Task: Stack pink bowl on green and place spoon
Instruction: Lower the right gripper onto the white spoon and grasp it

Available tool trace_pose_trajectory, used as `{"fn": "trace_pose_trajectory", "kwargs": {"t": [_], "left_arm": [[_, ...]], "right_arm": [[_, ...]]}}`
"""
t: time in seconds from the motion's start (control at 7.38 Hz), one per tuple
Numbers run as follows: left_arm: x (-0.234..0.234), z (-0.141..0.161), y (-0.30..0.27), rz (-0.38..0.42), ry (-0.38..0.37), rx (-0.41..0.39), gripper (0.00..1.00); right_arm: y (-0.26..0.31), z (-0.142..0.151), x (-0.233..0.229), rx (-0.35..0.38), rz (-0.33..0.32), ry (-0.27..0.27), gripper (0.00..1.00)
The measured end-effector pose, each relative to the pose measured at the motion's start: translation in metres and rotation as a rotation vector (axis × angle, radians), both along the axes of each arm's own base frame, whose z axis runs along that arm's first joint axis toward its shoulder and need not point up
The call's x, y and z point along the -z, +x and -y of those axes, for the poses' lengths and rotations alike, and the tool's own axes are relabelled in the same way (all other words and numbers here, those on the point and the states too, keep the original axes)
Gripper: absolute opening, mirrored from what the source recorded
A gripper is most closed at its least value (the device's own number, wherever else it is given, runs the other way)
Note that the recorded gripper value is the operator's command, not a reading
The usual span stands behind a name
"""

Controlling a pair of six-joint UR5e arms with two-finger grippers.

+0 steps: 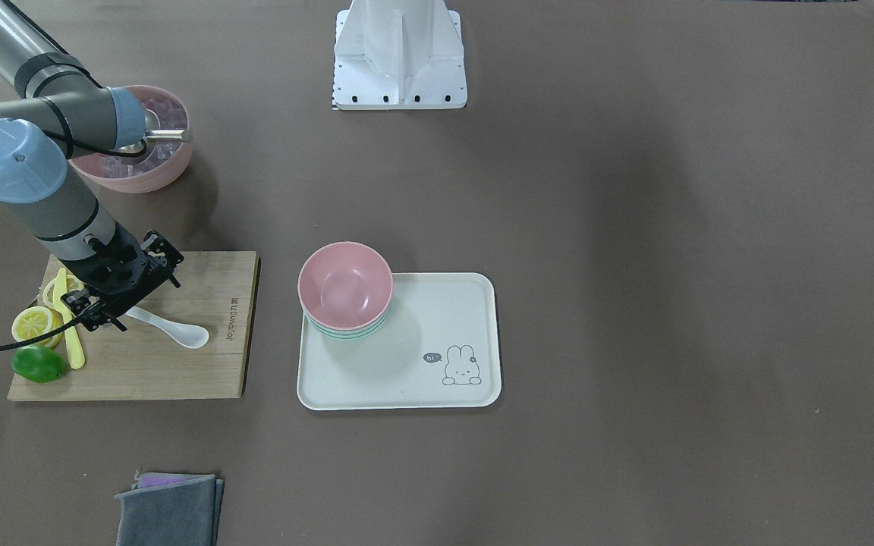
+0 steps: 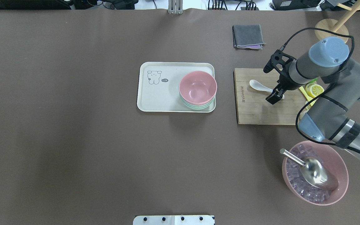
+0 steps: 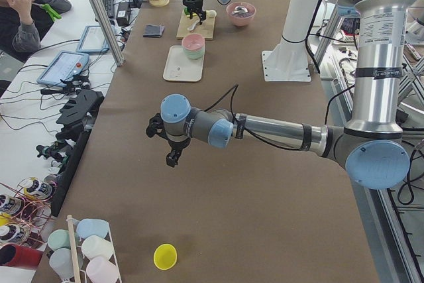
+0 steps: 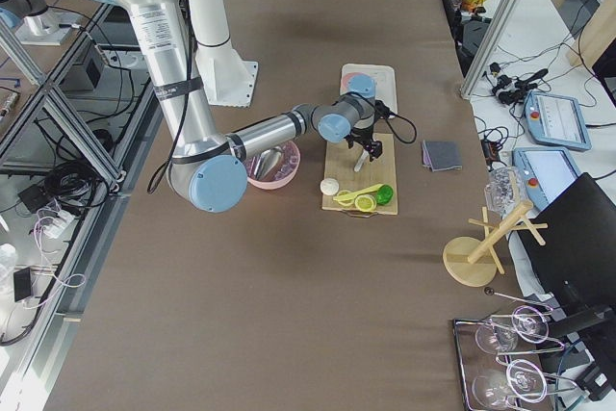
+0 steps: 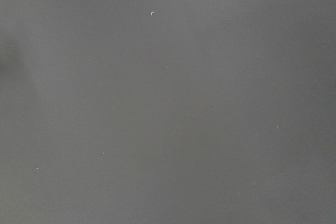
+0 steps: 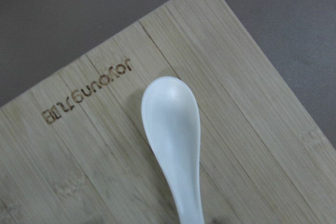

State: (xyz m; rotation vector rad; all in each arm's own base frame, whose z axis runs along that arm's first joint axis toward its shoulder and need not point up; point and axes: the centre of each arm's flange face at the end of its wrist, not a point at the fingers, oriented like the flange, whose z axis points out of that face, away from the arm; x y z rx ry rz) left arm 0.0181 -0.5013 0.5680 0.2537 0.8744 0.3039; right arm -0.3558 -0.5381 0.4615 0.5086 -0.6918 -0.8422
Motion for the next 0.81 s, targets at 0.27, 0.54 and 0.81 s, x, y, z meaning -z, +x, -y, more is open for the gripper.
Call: {"fn": "trace_pose_trajectory", "kwargs": {"t": [0.27, 0.54, 0.81], "left_arm": [[-0.0001, 0.0000, -0.0002, -0.001, -0.001, 0.002, 0.99], [-0.0001, 0.0000, 0.0002, -0.001, -0.003, 0.002, 0.99], [0.0000, -0.0001, 0.0002, -0.002, -0.004, 0.003, 0.99]], "right_arm": [[-0.0003, 0.0008, -0.0056, 0.018, -0.001, 0.016, 0.43], [0.0049, 0.0043, -0.0061, 0.014, -0.003, 0.016, 0.02], [0.0076, 0.0065, -0.0062, 0.011, -0.007, 0.018, 0.00]]}}
